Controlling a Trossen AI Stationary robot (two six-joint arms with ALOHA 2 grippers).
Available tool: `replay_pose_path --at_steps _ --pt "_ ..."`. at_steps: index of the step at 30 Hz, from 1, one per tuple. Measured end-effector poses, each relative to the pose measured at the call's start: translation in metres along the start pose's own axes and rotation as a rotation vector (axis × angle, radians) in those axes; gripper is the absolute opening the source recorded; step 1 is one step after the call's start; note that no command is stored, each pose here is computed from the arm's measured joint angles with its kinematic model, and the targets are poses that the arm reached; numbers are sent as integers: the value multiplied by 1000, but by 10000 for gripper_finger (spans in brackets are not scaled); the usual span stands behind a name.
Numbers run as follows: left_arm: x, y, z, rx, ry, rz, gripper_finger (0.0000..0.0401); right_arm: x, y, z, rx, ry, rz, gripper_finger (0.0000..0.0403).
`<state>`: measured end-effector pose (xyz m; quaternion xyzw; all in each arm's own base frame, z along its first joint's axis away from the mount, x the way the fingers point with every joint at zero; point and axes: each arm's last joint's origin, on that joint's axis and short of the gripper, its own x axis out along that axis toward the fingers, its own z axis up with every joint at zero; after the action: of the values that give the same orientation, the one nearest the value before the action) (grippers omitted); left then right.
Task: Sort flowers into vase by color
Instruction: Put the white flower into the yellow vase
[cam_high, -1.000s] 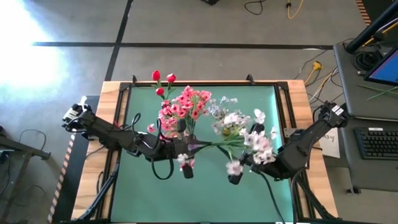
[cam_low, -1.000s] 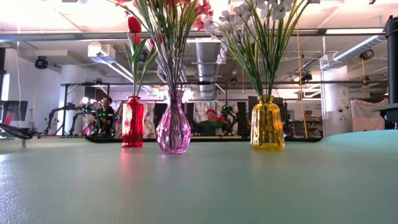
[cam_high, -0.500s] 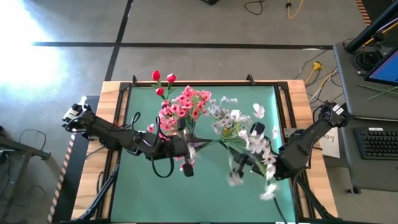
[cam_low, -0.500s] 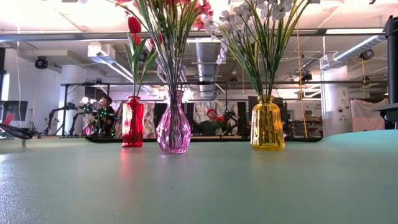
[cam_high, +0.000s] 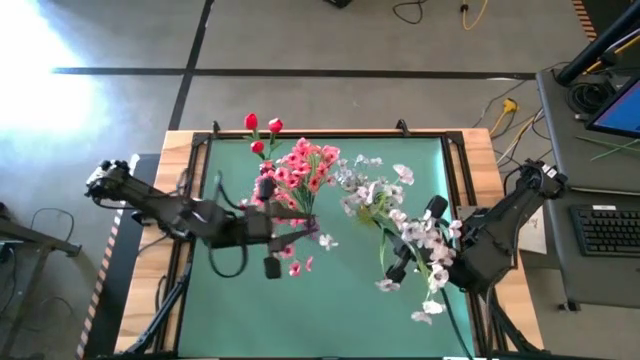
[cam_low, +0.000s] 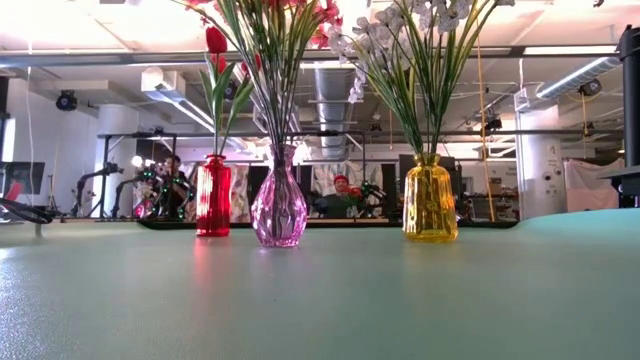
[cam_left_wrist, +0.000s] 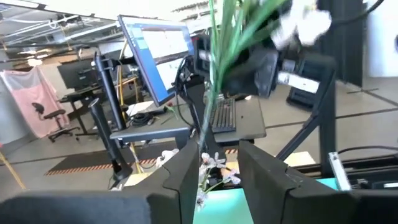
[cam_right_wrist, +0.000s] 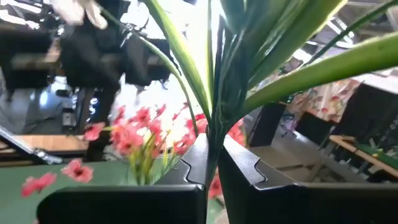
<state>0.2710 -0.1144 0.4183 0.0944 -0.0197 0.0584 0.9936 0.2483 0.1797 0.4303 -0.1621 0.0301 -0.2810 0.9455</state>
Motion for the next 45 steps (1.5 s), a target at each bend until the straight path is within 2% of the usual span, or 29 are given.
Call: replay_pose_path --at_steps 7,11,13,17,29,45 --pt "-31 21 18 -10 -19 -5 100 -4 10 -25 29 88 56 18" --pt "-46 32 27 -23 -35 -2 100 0 10 -46 89 213 229 18" --pt "-53 37 30 -30 -47 -1 100 4 9 -55 131 281 264 18" --pt "-65 46 36 -33 -63 1 100 7 14 -74 113 316 183 18" --pt "-94 67 41 -29 -44 -1 100 30 12 -116 86 386 52 17" --pt "-99 69 23 3 132 72 100 56 -6 -133 83 443 -71 17"
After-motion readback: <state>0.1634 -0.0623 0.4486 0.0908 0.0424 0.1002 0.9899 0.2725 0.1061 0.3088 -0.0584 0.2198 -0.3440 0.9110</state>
